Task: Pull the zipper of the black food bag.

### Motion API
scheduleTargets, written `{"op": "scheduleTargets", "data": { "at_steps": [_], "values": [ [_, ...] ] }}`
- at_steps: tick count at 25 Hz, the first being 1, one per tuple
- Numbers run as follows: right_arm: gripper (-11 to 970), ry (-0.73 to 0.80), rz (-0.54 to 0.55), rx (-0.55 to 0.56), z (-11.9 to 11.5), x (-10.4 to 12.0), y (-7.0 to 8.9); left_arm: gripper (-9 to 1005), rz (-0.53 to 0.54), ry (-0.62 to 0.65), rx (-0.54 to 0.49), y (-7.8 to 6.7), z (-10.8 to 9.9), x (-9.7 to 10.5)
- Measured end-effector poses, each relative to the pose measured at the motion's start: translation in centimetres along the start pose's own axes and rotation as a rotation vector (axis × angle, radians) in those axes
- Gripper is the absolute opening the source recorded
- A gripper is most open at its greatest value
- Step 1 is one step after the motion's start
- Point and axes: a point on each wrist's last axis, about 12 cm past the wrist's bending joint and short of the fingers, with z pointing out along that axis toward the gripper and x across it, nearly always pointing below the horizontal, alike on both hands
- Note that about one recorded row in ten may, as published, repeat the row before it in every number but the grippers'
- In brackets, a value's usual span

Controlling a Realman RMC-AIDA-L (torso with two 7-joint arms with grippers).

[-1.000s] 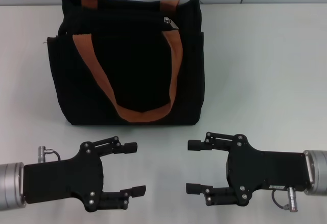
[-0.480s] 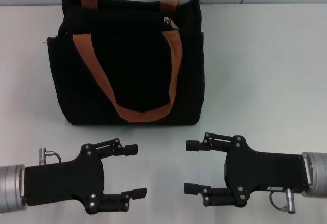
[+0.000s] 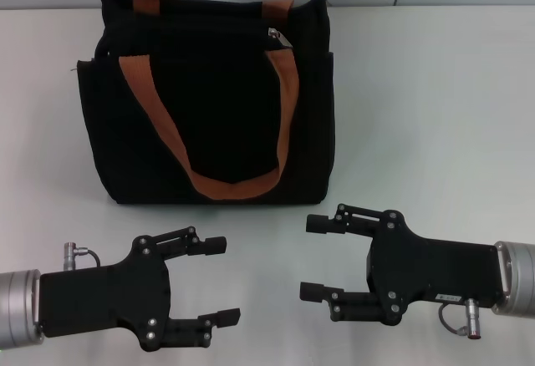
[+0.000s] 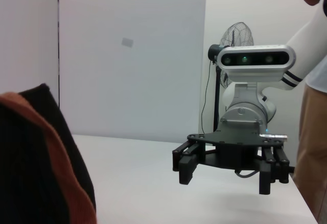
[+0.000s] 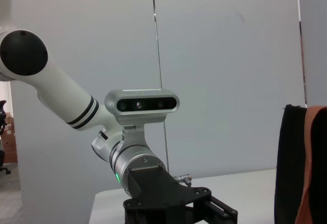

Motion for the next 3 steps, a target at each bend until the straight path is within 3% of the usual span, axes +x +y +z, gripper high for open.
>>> {"op": "scheduleTargets", "data": {
  "at_steps": [3],
  "values": [
    [754, -0.005, 0.004, 0.004, 0.01, 0.02, 0.03, 818, 0.017, -0.005, 0.005, -0.08, 0.03, -0.04]
  ]
}}
